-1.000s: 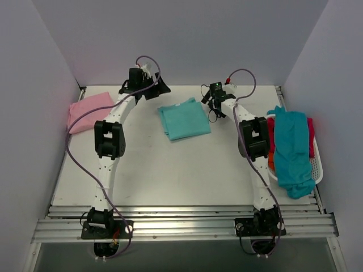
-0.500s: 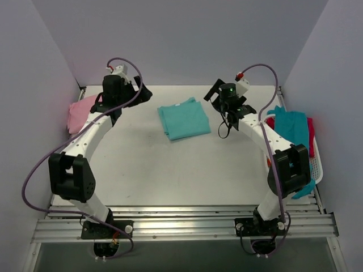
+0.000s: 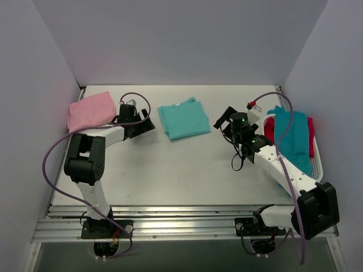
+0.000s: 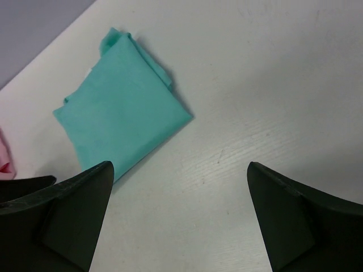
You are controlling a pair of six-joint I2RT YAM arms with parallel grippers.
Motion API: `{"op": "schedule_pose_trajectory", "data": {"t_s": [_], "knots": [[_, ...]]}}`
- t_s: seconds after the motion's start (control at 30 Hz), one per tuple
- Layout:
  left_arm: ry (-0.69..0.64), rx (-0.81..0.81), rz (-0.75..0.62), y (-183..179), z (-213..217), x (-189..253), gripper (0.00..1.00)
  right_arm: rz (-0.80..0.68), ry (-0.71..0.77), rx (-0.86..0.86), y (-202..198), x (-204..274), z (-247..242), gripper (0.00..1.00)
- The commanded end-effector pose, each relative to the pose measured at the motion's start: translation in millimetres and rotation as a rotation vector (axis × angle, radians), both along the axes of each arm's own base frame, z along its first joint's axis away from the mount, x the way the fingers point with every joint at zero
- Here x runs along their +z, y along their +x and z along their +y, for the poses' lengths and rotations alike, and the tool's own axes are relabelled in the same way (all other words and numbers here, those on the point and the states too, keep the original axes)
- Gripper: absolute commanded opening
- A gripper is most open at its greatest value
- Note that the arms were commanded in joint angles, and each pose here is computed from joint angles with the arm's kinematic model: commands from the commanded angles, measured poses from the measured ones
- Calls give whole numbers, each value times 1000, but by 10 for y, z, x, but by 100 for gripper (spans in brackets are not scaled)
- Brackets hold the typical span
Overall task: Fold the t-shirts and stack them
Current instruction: Fold the tshirt, then neatly place the folded tshirt to the corner
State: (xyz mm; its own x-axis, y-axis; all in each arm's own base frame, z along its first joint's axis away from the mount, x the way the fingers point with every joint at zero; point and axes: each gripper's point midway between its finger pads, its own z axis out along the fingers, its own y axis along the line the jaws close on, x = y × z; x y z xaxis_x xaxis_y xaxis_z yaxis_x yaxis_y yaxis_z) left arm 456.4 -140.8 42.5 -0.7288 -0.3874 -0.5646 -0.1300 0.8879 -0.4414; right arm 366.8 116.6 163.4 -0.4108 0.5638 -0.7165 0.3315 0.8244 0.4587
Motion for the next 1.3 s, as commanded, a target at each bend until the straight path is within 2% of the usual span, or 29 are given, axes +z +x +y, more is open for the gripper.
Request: {"op": "schedule_pose_trajectory", "data": {"t_s": [0.0, 0.13, 0.33, 0.73, 0.87, 1.0, 1.03, 1.07, 1.1, 1.27], "knots": [[-89, -11, -130, 304, -205, 288, 94, -64, -4, -8, -212, 276, -31, 100], [-137, -17, -120, 363, -323, 184, 94, -84, -13, 4, -372, 386, -100, 100], [-192, -42, -117, 462, -520, 50, 94, -97, -43, 10, -404, 495, -161, 100], [-182, -76, -93, 583, -856, -161, 94, -75, -53, 47, -290, 388, -132, 100], [-189, -96, -92, 617, -973, -184, 100, -75, -54, 52, -279, 384, -135, 100], [-199, -107, -94, 682, -1057, -207, 56, -74, -51, 53, -282, 368, -150, 100], [-197, -106, -81, 685, -1061, -256, 28, -73, -48, 57, -286, 365, -146, 100], [-194, -105, -81, 704, -1062, -252, 13, -72, -48, 57, -291, 352, -150, 100], [-190, -104, -87, 753, -1070, -235, 3, -73, -48, 57, -294, 354, -155, 100], [-142, -110, -107, 936, -936, -70, 2, -80, -25, 74, -324, 369, -141, 100]]}}
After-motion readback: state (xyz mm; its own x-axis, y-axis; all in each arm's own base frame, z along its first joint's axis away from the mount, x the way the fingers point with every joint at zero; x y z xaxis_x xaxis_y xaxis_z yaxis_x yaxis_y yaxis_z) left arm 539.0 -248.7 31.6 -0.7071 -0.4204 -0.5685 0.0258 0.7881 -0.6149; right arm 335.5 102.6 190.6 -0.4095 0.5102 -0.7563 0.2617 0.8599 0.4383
